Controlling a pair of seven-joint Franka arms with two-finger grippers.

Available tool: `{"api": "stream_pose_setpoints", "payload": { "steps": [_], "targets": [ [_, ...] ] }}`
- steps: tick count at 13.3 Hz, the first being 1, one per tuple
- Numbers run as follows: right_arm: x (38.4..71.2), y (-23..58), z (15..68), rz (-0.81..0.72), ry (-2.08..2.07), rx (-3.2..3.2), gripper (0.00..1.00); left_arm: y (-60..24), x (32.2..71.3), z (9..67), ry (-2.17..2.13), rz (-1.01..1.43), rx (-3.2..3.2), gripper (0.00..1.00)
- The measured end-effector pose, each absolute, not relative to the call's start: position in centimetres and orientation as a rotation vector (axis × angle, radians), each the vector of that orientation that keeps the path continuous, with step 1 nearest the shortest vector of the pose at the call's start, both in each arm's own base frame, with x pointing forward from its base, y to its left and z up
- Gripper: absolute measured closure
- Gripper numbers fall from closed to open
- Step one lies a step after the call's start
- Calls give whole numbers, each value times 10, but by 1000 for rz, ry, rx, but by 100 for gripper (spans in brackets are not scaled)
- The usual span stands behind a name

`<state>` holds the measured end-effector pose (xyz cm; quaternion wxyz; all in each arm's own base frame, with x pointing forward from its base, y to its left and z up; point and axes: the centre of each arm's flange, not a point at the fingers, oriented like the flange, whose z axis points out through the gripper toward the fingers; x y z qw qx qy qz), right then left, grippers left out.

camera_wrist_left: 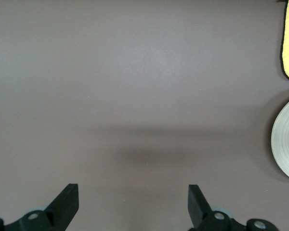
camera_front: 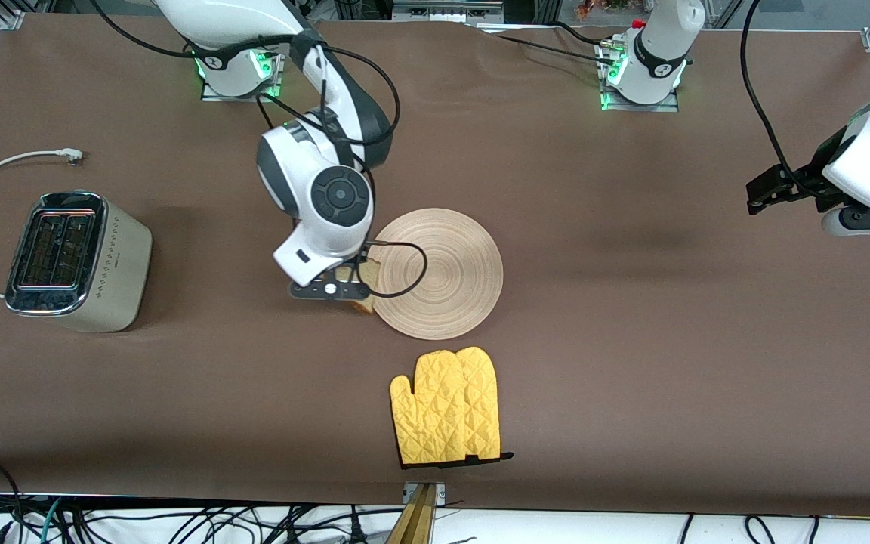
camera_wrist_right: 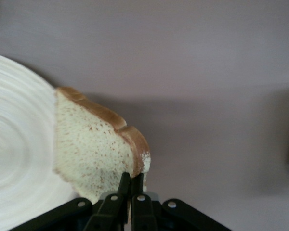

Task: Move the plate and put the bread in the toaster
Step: 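Lift the bread with the right gripper and carry it to the toaster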

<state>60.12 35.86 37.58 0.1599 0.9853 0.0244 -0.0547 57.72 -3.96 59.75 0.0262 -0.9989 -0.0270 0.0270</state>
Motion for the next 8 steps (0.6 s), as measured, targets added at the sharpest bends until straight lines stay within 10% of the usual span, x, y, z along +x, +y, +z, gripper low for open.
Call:
{"api": "stream_pose_setpoints", "payload": {
  "steps": [8],
  "targets": [
    [651, 132, 471, -411, 102, 2568, 96, -40, 578, 599, -83, 68, -3089, 0]
  ]
}}
